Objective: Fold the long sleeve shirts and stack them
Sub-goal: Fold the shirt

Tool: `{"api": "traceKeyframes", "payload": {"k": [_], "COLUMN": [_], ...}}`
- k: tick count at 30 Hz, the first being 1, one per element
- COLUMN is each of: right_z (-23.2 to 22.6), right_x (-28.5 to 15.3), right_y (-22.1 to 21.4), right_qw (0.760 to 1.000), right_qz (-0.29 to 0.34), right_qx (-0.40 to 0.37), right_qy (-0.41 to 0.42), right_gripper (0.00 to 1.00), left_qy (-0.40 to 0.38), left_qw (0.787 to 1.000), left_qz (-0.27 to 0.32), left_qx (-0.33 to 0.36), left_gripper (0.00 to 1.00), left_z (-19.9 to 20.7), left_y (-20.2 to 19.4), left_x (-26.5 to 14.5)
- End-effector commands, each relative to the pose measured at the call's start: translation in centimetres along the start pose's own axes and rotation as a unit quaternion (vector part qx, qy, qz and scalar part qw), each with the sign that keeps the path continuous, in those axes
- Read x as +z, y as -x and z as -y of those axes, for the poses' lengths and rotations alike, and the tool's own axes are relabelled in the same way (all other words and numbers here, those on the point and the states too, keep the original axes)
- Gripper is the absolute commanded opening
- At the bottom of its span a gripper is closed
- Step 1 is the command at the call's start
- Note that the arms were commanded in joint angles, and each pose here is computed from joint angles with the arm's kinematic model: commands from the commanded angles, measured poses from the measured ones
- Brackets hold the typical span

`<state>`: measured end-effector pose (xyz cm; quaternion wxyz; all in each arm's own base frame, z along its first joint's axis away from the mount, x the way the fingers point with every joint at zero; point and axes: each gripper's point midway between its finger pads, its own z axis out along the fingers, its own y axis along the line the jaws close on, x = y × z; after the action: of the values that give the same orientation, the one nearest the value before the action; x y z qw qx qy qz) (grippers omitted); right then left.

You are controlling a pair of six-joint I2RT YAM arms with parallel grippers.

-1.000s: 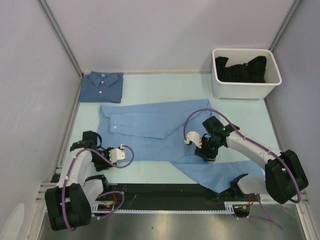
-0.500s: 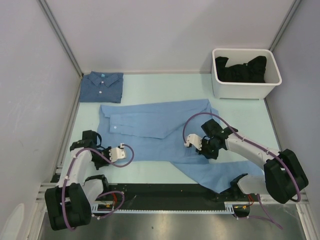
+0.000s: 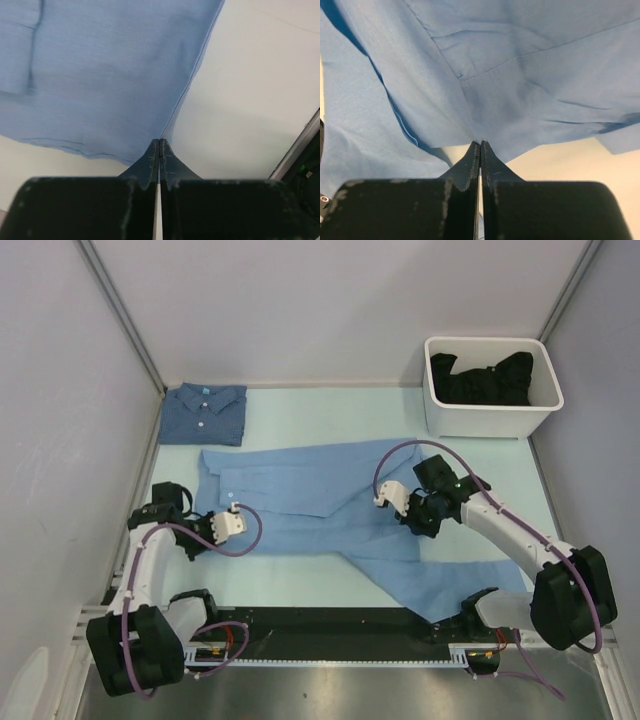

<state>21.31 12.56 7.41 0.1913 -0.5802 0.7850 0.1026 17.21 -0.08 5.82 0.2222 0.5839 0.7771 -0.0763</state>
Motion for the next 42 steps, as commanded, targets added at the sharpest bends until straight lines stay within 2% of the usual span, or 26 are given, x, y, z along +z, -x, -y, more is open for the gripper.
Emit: {"api": "traceKeyframes", "payload": {"k": [1,8,14,23,24,25,26,27,29,30,31,32,34,35,38,40,42], "right_z": [2.2,5.5,9.6,14.4,14.5,14.5,14.4,14.5,14.3,14.2,14.7,14.4,14.2,13.2,10.1,7.5,6.6], "right_x": [-1.9,-1.9,-0.6,1.7,2.4,2.5,2.4,2.4,1.7,1.2,0.1,-0.8,-3.0,-3.8,-5.4,-5.5,-7.3], "right_y": [2.5,4.5,6.0,7.2,7.0,7.1,7.1,6.8,6.5,6.4,5.9,5.2,3.4,2.3,-3.3,-7.6,-10.8], "right_qw": [0.999,0.999,0.999,1.000,1.000,1.000,1.000,0.999,0.999,0.998,0.997,0.996,0.993,0.991,0.989,0.983,0.978], "right_qz": [0.033,0.041,0.038,0.019,0.012,0.011,0.007,0.003,0.001,0.003,0.010,0.007,0.021,0.013,-0.023,-0.065,-0.080], "right_qx": [-0.008,-0.012,-0.006,0.014,0.019,0.020,0.022,0.031,0.045,0.058,0.072,0.088,0.119,0.129,0.142,0.165,0.190], "right_qy": [-0.018,-0.016,-0.013,-0.004,0.005,0.008,0.012,0.012,0.017,0.018,0.010,0.017,0.015,0.025,0.030,0.038,0.015], "right_gripper": [0.00,0.00,0.00,0.02,0.05,0.15,0.25,0.34,0.48,0.52,0.61,0.65,0.78,0.79,0.82,0.85,0.86], "left_qy": [0.029,0.070,0.064,0.055,0.056,0.055,0.058,0.058,0.068,0.074,0.076,0.080,0.085,0.089,0.080,0.075,0.062], "left_qw": [0.998,0.994,0.993,0.993,0.992,0.992,0.991,0.990,0.987,0.985,0.983,0.982,0.979,0.977,0.978,0.981,0.982], "left_qz": [0.053,0.078,0.089,0.075,0.074,0.068,0.066,0.063,0.067,0.073,0.079,0.096,0.114,0.136,0.155,0.163,0.171], "left_qx": [-0.011,-0.021,-0.051,-0.077,-0.087,-0.094,-0.101,-0.115,-0.126,-0.140,-0.145,-0.144,-0.145,-0.137,-0.112,-0.078,-0.056], "left_gripper": [0.00,0.00,0.00,0.00,0.02,0.07,0.19,0.27,0.38,0.41,0.44,0.50,0.55,0.62,0.73,0.75,0.77], "left_z": [-2.8,-8.6,-12.6,-15.2,-15.4,-15.6,-15.8,-15.8,-16.2,-16.4,-16.3,-16.4,-16.1,-16.0,-14.8,-13.7,-12.4], "left_y": [2.8,4.8,5.4,4.6,4.4,4.0,3.9,3.7,3.7,3.6,3.8,4.5,5.4,6.5,8.7,10.6,12.1], "left_x": [-1.8,-3.3,-2.2,0.7,0.8,1.3,1.4,1.5,1.4,1.1,0.8,0.2,-0.6,-1.4,-2.0,-2.2,-1.8]}}
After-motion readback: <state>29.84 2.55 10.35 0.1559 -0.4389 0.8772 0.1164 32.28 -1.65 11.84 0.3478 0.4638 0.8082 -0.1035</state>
